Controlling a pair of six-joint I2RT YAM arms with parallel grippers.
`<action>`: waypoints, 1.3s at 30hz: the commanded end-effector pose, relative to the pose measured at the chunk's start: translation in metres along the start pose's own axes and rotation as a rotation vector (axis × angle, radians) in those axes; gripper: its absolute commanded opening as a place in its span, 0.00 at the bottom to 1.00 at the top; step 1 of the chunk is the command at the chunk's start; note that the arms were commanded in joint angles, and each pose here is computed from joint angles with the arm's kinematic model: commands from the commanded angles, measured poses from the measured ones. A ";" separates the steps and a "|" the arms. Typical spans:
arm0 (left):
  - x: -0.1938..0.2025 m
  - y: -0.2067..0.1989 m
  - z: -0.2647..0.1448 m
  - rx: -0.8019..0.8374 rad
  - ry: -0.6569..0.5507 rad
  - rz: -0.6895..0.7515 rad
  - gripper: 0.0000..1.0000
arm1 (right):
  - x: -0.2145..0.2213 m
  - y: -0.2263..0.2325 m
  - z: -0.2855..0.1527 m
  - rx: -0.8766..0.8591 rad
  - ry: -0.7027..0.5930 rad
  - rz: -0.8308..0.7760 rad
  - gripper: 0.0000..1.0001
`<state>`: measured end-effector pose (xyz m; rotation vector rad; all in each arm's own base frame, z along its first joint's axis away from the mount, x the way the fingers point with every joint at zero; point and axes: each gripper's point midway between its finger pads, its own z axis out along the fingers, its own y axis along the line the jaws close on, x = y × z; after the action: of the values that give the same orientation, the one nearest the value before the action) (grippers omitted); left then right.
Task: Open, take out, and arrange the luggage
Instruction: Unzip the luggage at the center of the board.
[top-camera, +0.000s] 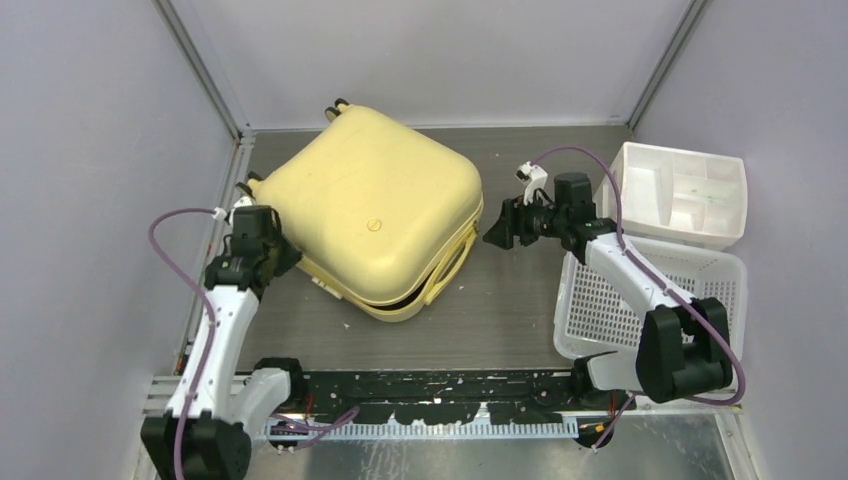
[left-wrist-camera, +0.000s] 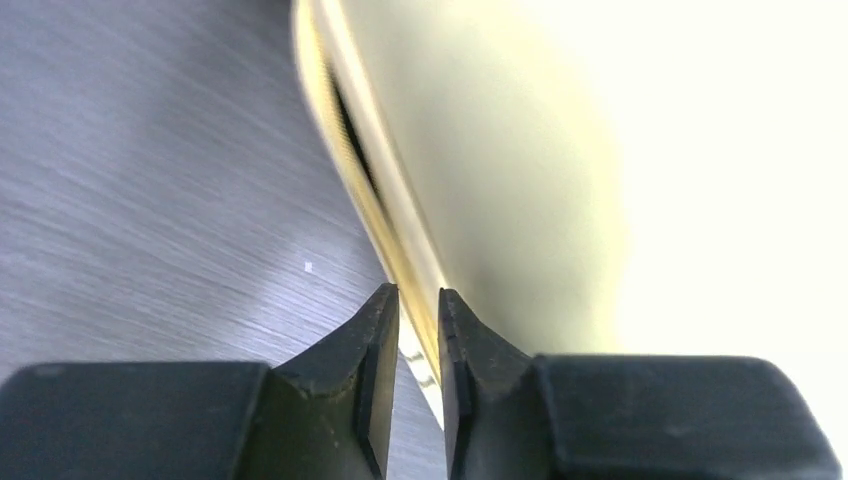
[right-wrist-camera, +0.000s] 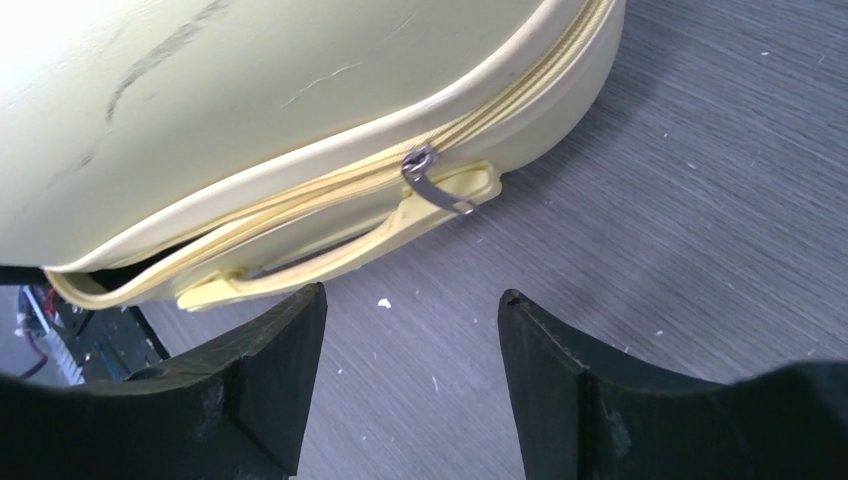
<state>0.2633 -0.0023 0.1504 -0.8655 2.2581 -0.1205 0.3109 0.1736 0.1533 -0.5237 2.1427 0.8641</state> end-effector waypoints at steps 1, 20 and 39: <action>-0.002 -0.039 -0.062 0.357 -0.062 0.250 0.32 | -0.021 -0.006 0.016 0.019 -0.065 -0.034 0.63; 0.043 -0.063 -0.112 0.805 -0.169 0.566 0.65 | -0.029 -0.018 0.062 0.036 -0.061 -0.320 0.54; 0.044 -0.061 -0.112 0.804 -0.187 0.559 0.65 | -0.033 -0.037 0.065 0.204 -0.106 -0.415 0.24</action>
<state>0.1974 -0.0923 0.2193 0.1339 1.9772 -0.6125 0.3547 0.2120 0.1138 -0.8147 2.0013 0.6131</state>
